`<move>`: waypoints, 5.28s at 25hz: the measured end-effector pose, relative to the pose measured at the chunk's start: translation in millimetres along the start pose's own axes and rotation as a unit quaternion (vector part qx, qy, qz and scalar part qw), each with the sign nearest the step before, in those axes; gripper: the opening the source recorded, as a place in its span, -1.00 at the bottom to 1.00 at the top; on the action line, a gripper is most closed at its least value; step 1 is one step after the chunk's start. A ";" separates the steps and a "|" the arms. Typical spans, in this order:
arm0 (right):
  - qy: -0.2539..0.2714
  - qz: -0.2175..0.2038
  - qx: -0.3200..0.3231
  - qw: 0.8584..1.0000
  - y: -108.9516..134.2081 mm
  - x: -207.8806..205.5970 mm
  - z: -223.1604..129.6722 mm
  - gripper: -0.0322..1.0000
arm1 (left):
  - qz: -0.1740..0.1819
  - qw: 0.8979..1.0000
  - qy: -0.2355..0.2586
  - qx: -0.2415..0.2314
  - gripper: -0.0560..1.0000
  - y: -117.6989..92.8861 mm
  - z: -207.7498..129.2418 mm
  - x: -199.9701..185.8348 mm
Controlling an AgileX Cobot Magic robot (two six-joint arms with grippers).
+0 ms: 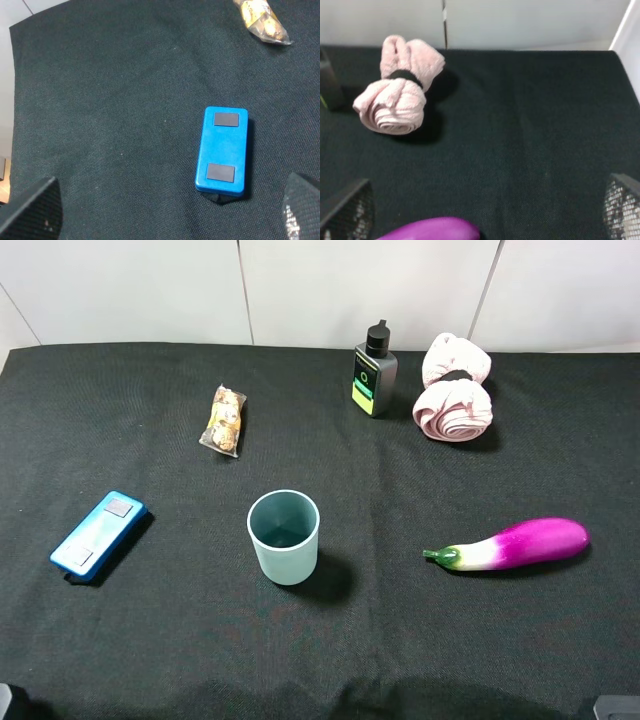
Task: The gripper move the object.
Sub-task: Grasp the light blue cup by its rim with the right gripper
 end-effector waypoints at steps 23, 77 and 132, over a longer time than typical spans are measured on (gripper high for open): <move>0.187 0.148 -0.061 0.969 75.1 90.0 57.1 0.41 | 0.000 1.000 0.000 0.000 0.87 0.0 0.0 0.0; 0.449 0.288 -0.232 0.813 293.5 156.8 -75.9 0.41 | 0.000 1.000 0.000 0.000 0.87 0.0 0.0 0.0; 0.454 0.220 -0.249 0.827 299.6 213.3 -149.3 -0.17 | 0.011 1.000 0.002 0.005 0.87 4.1 -0.7 -0.1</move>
Point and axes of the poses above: a point on each arm's last joint axis where the gripper is mounted, x pointing out along that axis toward the gripper, y along the wrist's bending axis when the last joint is at zero, z = x × y, the point moved 9 cm from there along x, pointing out along that axis toward the gripper, and after that the axes turned 5 degrees about x, right-handed, at the moved point
